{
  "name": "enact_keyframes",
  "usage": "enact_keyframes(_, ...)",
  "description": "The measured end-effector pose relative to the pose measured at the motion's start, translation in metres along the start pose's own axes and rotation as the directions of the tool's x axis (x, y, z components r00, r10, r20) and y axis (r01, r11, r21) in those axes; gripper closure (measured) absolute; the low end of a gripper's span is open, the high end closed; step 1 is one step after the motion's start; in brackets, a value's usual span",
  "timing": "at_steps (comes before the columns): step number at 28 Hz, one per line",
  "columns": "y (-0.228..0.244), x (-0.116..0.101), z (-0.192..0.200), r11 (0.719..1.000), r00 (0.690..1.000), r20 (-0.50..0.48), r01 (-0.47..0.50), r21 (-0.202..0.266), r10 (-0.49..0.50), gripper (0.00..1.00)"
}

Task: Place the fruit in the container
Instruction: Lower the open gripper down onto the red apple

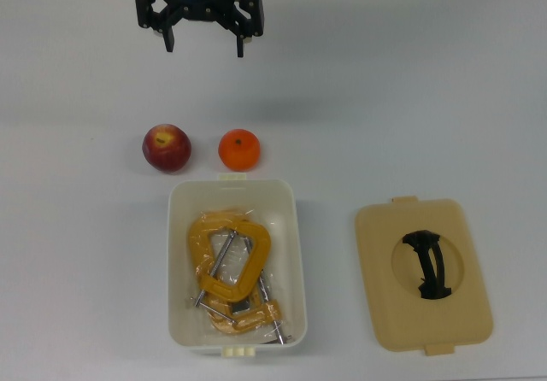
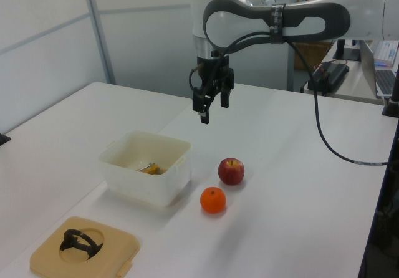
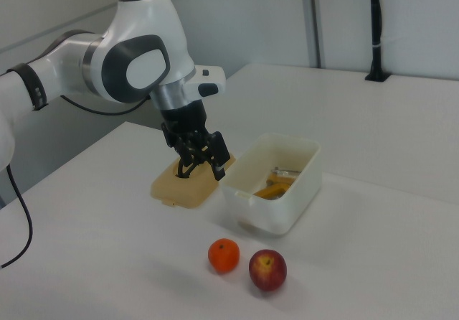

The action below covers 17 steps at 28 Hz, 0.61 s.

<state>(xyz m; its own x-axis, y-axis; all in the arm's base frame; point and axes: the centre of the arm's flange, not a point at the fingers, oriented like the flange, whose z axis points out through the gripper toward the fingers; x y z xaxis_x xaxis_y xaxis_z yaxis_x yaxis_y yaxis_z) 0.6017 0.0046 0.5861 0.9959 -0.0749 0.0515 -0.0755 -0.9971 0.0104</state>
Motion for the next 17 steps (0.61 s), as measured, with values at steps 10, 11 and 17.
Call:
enact_keyframes(10,0.011,0.004,0.014,1.000,0.999,0.025,-0.021,0.001,0.021,0.00)
enact_keyframes(11,0.015,0.005,0.018,1.000,0.999,0.031,-0.028,0.000,0.028,0.00)
enact_keyframes(17,0.039,0.009,0.059,0.998,0.992,0.105,-0.068,-0.014,0.070,0.00)
